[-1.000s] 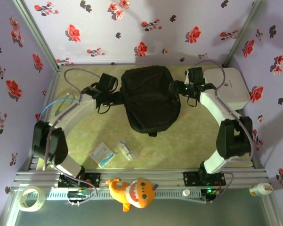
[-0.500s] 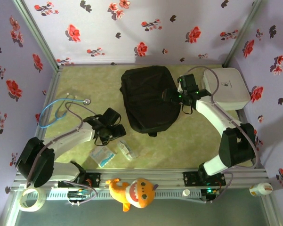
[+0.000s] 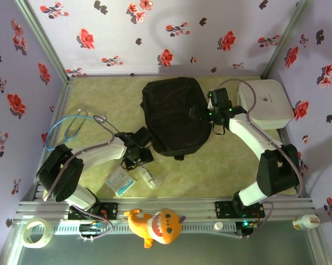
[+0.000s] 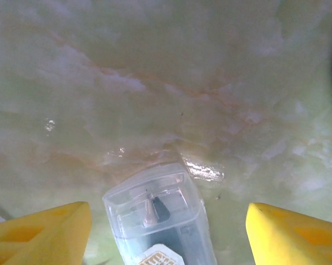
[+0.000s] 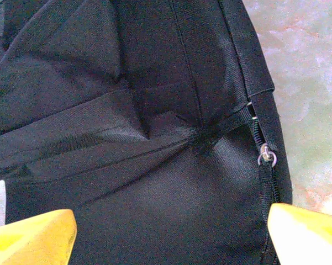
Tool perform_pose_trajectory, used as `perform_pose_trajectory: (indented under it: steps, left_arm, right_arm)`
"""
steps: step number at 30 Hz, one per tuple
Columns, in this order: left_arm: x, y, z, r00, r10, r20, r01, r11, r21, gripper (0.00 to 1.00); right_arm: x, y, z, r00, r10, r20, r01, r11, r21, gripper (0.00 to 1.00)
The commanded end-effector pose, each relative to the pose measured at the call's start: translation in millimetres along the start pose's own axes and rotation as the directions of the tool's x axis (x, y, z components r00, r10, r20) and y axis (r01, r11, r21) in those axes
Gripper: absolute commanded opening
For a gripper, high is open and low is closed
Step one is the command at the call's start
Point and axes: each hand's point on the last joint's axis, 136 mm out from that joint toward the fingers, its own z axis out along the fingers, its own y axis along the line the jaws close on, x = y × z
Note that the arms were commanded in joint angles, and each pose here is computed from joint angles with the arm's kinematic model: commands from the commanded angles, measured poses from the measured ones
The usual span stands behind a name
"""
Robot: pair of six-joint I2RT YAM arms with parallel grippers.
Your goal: Pack books, pencil case, and school supplies into a backpack
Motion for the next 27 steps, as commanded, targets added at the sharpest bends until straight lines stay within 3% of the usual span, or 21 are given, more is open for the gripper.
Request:
perform_pose_trajectory:
  steps: [1,8,13,19,27]
  left_arm:
    - [3,4,4,1.0,-0.003,-0.008,0.002,0.998,-0.057,0.71]
    - [16,17,9,0.999,0.035,-0.024,-0.038,0.983,-0.177,0.69]
    - [18,19,15,0.998,0.045,-0.032,-0.05,0.979,-0.195,0.68]
    - [20,26,20,0.998,0.046,-0.038,-0.053,0.975,-0.216,0.53]
    - [14,20,17,0.997,0.072,-0.013,-0.074,0.979,-0.189,0.47]
  right_arm:
    - [-2,6,-1,1.0,-0.019,0.014,0.019,1.0,-0.02,0.9]
    - [3,10,-1,1.0,-0.024,0.005,0.024,0.998,-0.057,0.9]
    - [4,16,2,1.0,-0.01,-0.004,0.01,0.996,-0.089,0.9]
    - [3,17,1,1.0,-0.007,0.0,0.007,0.996,-0.093,0.9]
    - [0,21,0,1.0,-0.004,0.0,0.004,0.994,-0.111,0.9]
